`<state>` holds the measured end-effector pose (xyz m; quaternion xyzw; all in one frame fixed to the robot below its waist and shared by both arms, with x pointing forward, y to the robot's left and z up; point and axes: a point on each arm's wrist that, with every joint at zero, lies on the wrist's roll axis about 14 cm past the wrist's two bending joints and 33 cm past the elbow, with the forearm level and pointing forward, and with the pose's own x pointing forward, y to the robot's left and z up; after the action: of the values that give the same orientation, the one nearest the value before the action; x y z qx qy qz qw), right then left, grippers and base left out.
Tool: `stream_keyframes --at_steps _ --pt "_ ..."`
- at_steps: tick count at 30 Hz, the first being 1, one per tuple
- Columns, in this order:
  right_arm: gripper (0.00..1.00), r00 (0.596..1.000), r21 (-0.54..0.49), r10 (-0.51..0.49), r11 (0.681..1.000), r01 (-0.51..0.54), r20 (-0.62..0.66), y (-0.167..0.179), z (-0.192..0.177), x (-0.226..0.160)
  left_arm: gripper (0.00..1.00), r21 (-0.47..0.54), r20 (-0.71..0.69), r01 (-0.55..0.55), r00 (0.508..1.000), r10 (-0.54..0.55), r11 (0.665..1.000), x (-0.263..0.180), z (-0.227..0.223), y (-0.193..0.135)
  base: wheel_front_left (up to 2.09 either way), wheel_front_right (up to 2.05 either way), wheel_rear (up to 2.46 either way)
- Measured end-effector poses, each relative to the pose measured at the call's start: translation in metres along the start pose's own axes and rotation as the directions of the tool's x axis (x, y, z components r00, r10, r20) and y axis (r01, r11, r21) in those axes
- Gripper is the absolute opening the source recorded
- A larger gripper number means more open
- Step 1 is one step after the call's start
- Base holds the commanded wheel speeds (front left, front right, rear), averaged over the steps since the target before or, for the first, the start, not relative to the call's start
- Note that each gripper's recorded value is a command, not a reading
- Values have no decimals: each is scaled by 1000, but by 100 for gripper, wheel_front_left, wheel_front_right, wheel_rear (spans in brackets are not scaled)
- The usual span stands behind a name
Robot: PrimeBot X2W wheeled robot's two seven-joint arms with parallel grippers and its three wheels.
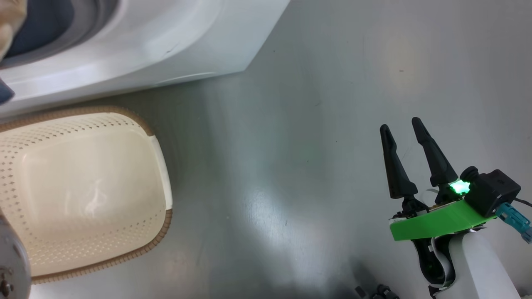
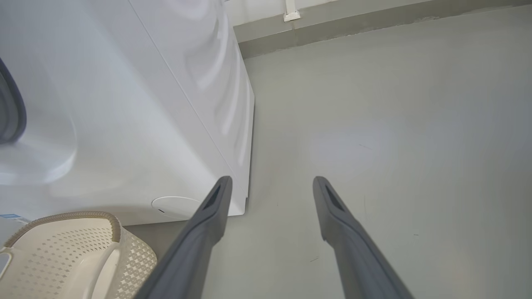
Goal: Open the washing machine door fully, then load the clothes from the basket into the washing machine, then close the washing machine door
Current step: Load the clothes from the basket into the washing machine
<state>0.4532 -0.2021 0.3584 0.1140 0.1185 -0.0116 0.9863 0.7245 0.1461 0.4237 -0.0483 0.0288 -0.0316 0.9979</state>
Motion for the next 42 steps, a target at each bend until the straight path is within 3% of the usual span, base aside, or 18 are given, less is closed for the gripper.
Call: stream_keyframes --at_steps 6,11,27,28,29,30,42 --pt "100 1000 9 -2 1000 3 -22 -1 -10 2 0 77 165 26 986 -38 997 10 38 -10 0 0 0" --pt "100 1000 8 9 1000 -8 -19 1 -13 13 0 126 377 32 923 -78 991 5 94 -20 0 0 0" --pt "100 999 14 27 1000 -27 -22 7 -13 13 0 47 110 19 994 -24 999 -9 0 -7 0 0 0" --pt "100 999 15 28 1000 -28 -20 8 -12 13 31 46 101 18 995 -23 999 -8 -1 -7 0 0 0" --pt "100 999 15 28 1000 -28 -19 8 -12 13 93 46 104 18 994 -22 999 -7 1 -7 0 0 0" --pt "100 999 15 29 999 -28 -19 8 -12 13 100 44 109 16 994 -21 999 -6 4 -7 0 0 0" --pt "100 999 16 38 999 -38 8 12 0 12 100 32 129 -2 992 -2 999 -7 24 -11 0 0 0"
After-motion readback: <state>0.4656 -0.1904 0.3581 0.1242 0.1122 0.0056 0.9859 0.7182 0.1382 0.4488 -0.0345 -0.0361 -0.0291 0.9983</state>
